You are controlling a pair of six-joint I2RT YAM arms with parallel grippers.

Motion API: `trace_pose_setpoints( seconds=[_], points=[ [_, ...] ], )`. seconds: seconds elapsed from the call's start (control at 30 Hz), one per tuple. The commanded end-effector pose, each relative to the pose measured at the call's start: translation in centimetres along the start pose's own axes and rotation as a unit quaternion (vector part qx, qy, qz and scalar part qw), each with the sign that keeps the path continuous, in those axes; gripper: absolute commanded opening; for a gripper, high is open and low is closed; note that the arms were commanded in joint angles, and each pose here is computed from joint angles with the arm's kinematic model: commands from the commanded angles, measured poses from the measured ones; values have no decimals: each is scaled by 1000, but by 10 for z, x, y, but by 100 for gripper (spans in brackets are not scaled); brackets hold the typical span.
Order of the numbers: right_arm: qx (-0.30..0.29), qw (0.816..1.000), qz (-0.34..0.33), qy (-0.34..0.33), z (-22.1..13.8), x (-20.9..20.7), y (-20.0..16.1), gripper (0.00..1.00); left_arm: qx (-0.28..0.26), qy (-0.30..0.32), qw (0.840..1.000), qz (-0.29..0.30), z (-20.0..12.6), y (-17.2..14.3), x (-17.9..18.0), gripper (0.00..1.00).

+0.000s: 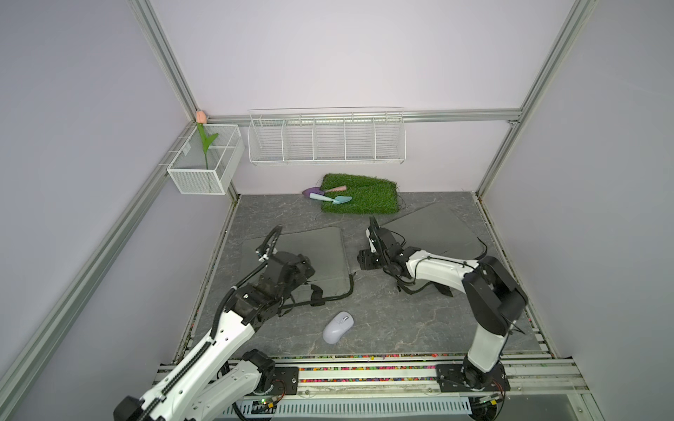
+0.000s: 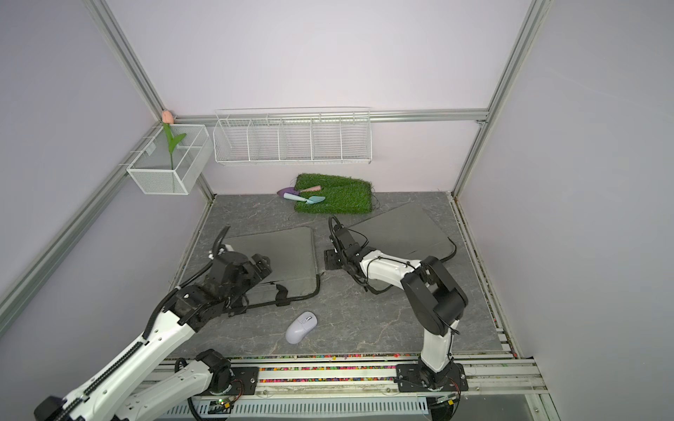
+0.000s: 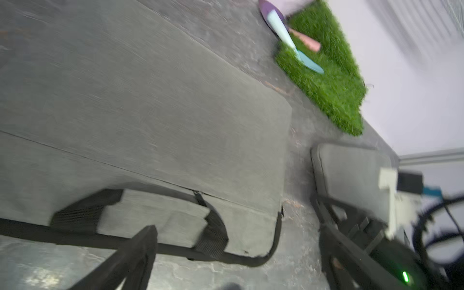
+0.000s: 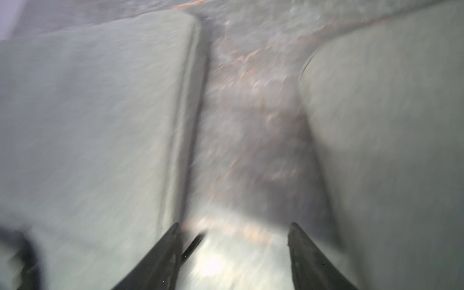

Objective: Put the mouse into the laptop bag
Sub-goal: Adjust the zippered laptop bag at the center of the board.

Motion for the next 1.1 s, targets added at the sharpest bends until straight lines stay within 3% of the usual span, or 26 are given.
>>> trace_pose_setpoints(
  seconds=[0.0,0.13,0.27,0.47,0.7,0.9,1.07],
  points=[
    [-10,998,36,53,-25,37,-21,76,17,33,999,-7,1,7,39,100],
    [-16,989,102,106,-21,63,-47,81,18,42,999,-28,6,17,52,100],
    [-13,976,152,155,-4,78,-53,75,40,62,997,-29,14,14,56,99],
    [-11,975,153,162,8,89,-53,69,27,51,998,-36,13,14,59,100],
    [4,976,147,159,17,93,-54,46,28,50,998,-40,16,14,59,100],
    [16,979,141,149,16,90,-58,33,38,53,997,-42,22,12,59,100],
    [12,978,139,157,17,95,-49,37,37,47,997,-46,21,13,57,100]
  ],
)
Point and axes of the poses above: each gripper's point midway between its finger pads, its own z axis out along the fingers, its own x axis along the line the jaws close on, y = z × x, the point moved 5 cm from there along -z, back along the fingers, and after that the axes turned 14 degrees about -z, right-handed, at the moved point
